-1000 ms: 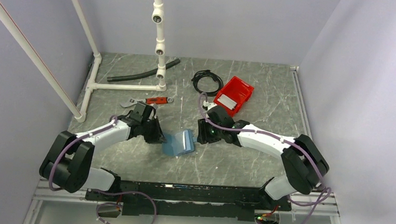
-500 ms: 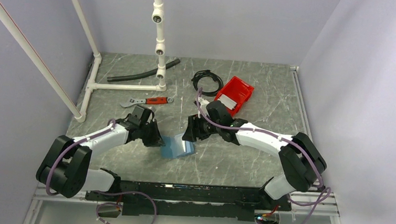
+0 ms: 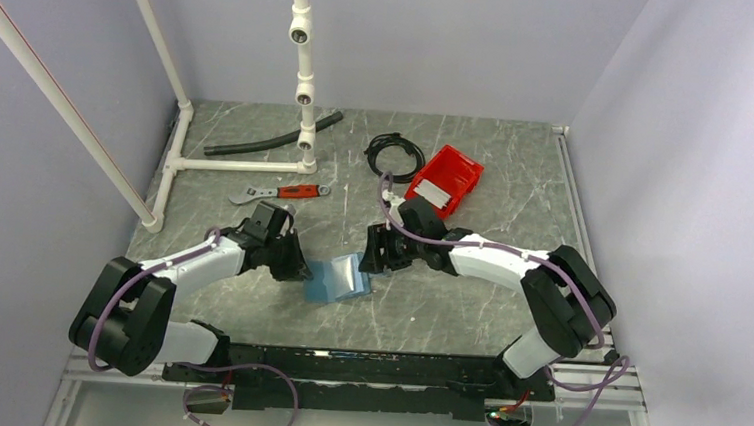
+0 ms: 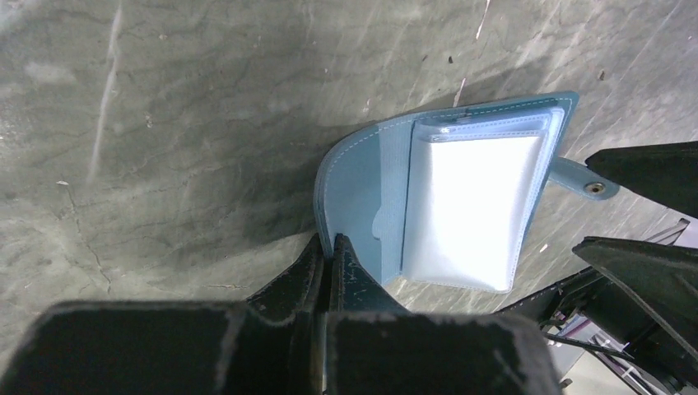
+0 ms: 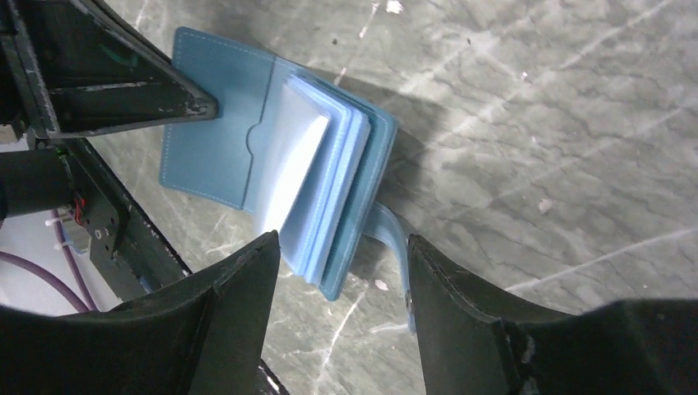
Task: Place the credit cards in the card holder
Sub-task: Open the card holder at the center of the board.
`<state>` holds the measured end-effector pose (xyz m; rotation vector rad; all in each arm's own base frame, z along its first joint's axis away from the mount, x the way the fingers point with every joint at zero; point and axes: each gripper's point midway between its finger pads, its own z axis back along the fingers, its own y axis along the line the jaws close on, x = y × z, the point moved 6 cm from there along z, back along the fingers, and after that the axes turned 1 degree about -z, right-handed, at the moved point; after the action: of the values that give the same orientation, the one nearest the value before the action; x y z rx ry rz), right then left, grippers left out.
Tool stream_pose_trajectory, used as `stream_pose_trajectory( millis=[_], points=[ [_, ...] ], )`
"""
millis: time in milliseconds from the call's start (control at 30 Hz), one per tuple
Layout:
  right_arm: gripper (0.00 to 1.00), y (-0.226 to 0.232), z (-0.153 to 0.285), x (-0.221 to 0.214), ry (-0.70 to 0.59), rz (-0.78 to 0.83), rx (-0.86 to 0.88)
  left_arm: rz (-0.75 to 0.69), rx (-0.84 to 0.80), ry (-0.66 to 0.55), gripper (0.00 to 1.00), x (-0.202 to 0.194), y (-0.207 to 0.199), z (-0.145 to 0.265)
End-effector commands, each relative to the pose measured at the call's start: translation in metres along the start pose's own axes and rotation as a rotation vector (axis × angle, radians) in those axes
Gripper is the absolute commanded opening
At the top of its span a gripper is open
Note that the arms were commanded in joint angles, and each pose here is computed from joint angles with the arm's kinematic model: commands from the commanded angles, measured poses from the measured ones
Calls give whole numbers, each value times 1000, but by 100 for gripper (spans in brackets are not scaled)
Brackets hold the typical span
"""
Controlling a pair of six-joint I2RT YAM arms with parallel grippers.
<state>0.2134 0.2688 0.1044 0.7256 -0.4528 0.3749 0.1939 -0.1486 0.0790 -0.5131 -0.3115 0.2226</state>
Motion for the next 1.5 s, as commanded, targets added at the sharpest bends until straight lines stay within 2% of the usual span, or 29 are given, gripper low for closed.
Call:
stream_pose_trajectory(
  millis=[0,133,267,433,567,600,700,867,900,1067,1100,1233,1300,1467],
  points=[
    [62,2,1,7,-30,3,80,-14,32,11,0,-5,8,-4],
    [62,-4,-2,4,-10,-26,171,-16,31,13,0,-6,9,-4],
    [54,-3,-8,3,14,-39,269,-15,22,11,0,-6,8,-5],
    [52,-31,-13,5,3,-77,187,-13,27,16,0,-8,10,-5],
    [52,-43,-18,7,28,-77,200,-14,23,19,0,-8,10,-6],
    [51,-41,-20,6,39,-74,228,-14,23,21,0,-9,10,-6],
    [42,-32,-26,4,69,-99,356,-12,18,22,0,-8,9,-7],
    [36,-16,-28,7,65,-105,493,-9,-1,26,0,-8,7,-9],
    [33,-12,-27,7,68,-100,512,-9,-3,27,0,-8,7,-10],
    [2,3,-9,9,36,-95,557,-10,-9,33,0,-7,5,-11],
    [0,7,-5,9,33,-93,564,-12,-9,30,0,-6,5,-11],
    [6,28,3,6,38,-63,583,-14,-16,28,0,-4,3,-12],
    [1,39,-1,3,52,-47,594,-8,-31,32,0,-4,1,-15],
    [1,52,-10,3,52,-54,626,-1,-69,54,0,-3,-4,-18]
  ],
)
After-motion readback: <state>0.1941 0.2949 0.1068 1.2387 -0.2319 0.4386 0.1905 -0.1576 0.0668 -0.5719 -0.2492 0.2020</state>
